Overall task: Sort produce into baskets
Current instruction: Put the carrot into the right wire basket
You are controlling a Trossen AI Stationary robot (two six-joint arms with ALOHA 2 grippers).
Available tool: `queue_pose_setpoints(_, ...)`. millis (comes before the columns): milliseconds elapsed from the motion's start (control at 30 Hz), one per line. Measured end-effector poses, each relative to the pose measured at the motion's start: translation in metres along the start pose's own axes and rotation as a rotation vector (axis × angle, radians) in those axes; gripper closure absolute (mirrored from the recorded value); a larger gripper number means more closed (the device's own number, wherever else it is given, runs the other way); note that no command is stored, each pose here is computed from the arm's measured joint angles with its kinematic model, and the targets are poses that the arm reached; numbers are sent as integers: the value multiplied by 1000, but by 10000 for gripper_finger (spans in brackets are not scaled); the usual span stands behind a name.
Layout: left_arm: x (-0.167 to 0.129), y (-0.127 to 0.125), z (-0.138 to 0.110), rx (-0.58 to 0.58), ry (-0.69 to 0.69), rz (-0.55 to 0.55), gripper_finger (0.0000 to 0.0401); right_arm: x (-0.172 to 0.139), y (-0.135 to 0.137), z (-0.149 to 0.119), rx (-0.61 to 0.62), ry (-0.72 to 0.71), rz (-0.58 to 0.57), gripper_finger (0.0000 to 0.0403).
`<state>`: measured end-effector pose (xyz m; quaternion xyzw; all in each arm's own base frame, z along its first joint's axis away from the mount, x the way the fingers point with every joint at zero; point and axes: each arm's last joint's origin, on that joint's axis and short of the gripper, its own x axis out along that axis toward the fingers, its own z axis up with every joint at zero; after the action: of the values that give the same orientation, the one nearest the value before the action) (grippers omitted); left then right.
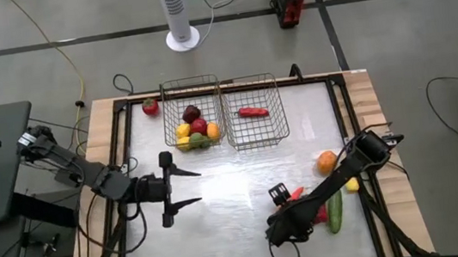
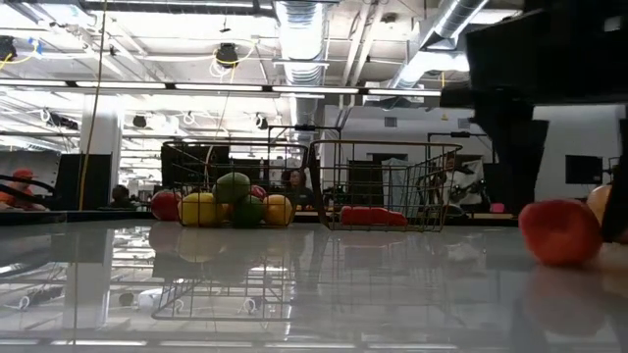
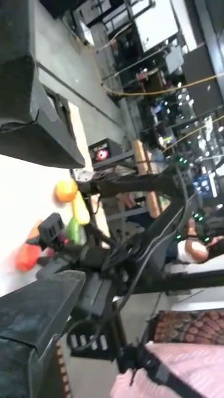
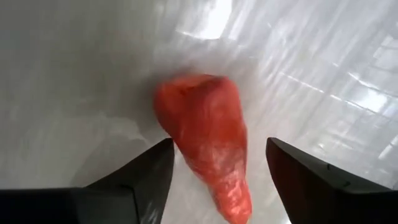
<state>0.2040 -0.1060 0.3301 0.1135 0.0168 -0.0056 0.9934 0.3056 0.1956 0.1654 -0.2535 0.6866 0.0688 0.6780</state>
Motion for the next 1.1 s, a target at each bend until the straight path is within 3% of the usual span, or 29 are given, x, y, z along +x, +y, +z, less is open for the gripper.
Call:
queue_pose_setpoints(133,-5,-8,-3,25,39,-19,131,2,-8,5,1,-28,62,155)
queue_pose_setpoints(367,-10,-16,-5,114,68,-35,131,6,-22,5,6,-9,94,257)
queue_pose_setpoints(500,-11,-17,-5,118,67,-25,131,3,-32,-3,10,89,81,262)
queue_pose_setpoints(633,-11,-16,-5,155,69,-9,131,-12,-47,-9,16,182,-32,262)
queue_pose_setpoints(800,-11,-12,-5,188,104,131,131,-39,-78,-12,69,236,-302,245)
queue_pose_setpoints(933,-11,-9,-6,184,128,232,131,-59,-110,-11,168,154,-483,244)
queue_pose_setpoints(1100,-12,-8,-6,168,130,248,131,-73,-153,-17,286,126,-603,241)
